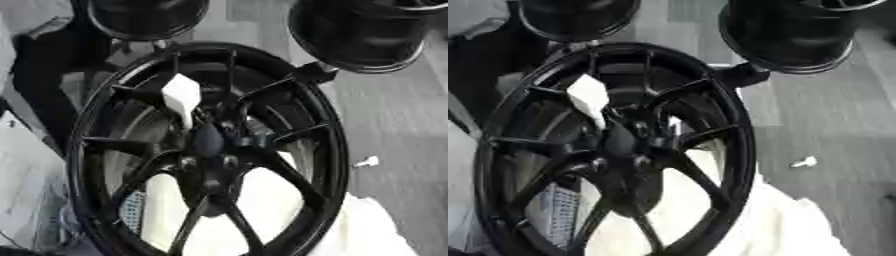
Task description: Pull the pin out of the wheel hub.
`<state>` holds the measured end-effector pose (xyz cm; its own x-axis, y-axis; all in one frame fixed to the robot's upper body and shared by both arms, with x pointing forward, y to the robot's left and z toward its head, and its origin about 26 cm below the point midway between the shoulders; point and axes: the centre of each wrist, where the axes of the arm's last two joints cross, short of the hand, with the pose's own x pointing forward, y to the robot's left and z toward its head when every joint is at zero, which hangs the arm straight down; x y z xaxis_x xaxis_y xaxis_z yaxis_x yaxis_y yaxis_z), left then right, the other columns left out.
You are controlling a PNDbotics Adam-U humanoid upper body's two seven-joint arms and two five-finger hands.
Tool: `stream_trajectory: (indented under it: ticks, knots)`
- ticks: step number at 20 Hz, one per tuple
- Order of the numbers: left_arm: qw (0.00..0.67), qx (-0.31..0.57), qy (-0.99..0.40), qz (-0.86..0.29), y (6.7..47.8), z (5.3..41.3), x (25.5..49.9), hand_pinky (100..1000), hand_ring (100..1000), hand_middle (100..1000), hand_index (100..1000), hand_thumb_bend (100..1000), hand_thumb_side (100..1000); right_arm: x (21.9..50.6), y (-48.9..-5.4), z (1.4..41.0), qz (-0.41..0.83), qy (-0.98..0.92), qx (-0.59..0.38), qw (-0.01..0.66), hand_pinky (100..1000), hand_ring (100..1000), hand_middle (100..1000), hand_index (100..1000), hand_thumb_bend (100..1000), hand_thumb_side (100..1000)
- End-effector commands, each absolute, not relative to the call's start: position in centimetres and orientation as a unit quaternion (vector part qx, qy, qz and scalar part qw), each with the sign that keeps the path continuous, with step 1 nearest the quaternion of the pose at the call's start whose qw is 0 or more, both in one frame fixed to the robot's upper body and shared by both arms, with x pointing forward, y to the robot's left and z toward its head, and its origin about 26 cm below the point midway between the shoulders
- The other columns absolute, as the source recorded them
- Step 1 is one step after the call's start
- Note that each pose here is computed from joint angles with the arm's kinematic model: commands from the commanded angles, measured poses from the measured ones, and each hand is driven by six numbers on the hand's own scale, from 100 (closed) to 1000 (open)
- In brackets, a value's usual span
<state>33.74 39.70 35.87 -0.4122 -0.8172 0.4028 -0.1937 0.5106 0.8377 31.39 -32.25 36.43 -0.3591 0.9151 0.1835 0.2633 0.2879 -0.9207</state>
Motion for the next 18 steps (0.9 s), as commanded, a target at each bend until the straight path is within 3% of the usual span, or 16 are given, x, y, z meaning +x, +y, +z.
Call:
stream_trajectory:
  ticks: [1,12,18]
  knots:
    - [0.409,0.354,-0.757,-0.367,40.1,37.7,32.8,783,743,686,808,539,371,30.5,-32.6,38.0,0.422,-0.704,-0.44,0.365,880,818,738,803,100,548]
    - [0.397,0.347,-0.762,-0.376,39.4,37.9,32.8,788,747,692,810,550,369,30.6,-32.5,37.9,0.425,-0.703,-0.438,0.364,880,817,738,802,100,554]
    - [0.326,0.329,-0.73,-0.503,35.1,38.9,32.2,811,769,725,830,583,394,30.8,-32.3,37.9,0.43,-0.704,-0.434,0.363,880,817,738,802,100,556]
